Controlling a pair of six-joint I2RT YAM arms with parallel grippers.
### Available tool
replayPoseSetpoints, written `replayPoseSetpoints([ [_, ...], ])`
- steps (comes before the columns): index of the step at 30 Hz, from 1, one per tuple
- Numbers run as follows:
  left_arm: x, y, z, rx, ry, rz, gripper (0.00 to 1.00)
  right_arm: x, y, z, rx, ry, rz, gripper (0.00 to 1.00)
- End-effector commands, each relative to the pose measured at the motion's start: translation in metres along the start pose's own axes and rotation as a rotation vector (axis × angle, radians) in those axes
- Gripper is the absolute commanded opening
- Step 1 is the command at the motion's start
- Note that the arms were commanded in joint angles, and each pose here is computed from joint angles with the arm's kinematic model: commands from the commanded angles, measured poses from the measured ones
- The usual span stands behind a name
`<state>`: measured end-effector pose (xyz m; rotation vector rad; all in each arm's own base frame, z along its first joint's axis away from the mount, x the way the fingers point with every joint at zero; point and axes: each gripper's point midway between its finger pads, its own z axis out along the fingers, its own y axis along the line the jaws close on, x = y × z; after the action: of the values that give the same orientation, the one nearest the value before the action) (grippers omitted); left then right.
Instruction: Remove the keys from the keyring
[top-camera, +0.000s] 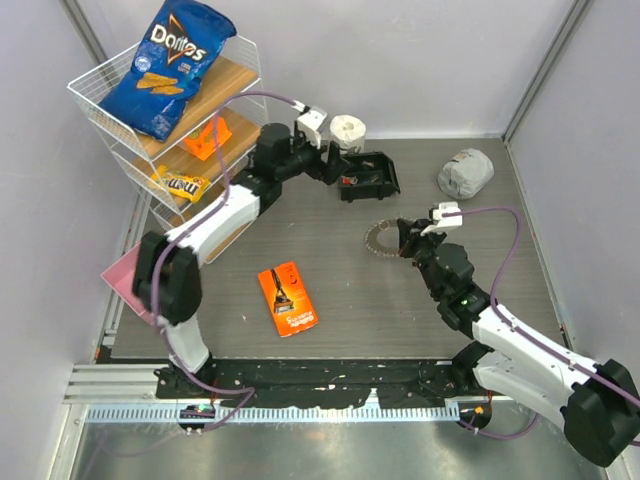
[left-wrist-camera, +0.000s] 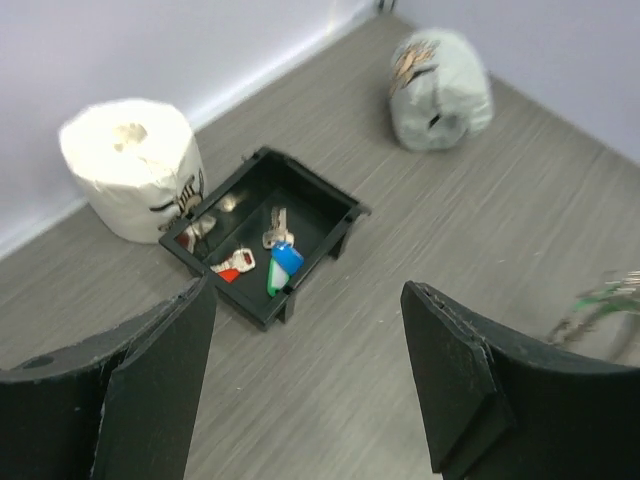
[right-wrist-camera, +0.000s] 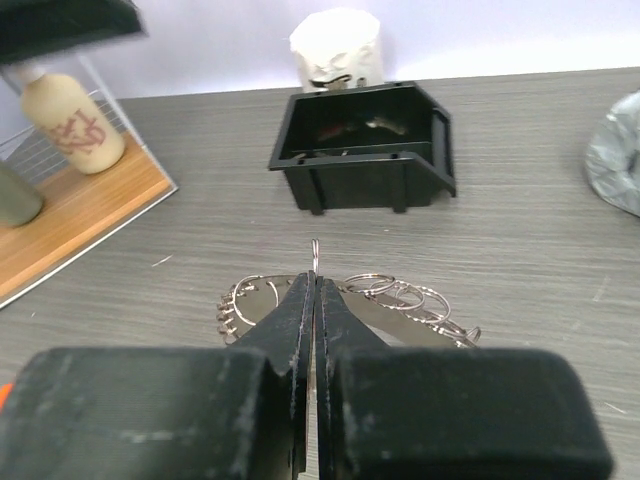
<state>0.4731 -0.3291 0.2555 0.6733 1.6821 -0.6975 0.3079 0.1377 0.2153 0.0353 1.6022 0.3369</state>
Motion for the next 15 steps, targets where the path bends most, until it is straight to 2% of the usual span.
replayPoseSetpoints([
  [1, -0.062, -0.042, -0.077, 0.057, -0.125, 0.038, 0.8, -0.03, 0.036, 0.007, -0.168, -0.086, 0.008, 0.05],
  [5, -0.033, -0.074, -0.129, 0.095, -0.104, 0.041, 0.81, -0.025, 0.048, 0.01, -0.224, -0.061, -0.004, 0.05],
  [7, 0.0, -0.091, -0.148, 0.129, -0.063, 0.052, 0.81, -0.023, 0.052, 0.011, -0.244, -0.052, -0.005, 0.06],
  [10, 0.024, -0.113, -0.175, 0.15, -0.041, 0.102, 0.82, -0.018, 0.063, 0.013, -0.301, -0.035, -0.015, 0.06],
  [15, 0.051, -0.121, -0.214, 0.12, 0.015, 0.089, 0.82, 0.004, 0.07, 0.03, -0.303, 0.074, -0.042, 0.09],
])
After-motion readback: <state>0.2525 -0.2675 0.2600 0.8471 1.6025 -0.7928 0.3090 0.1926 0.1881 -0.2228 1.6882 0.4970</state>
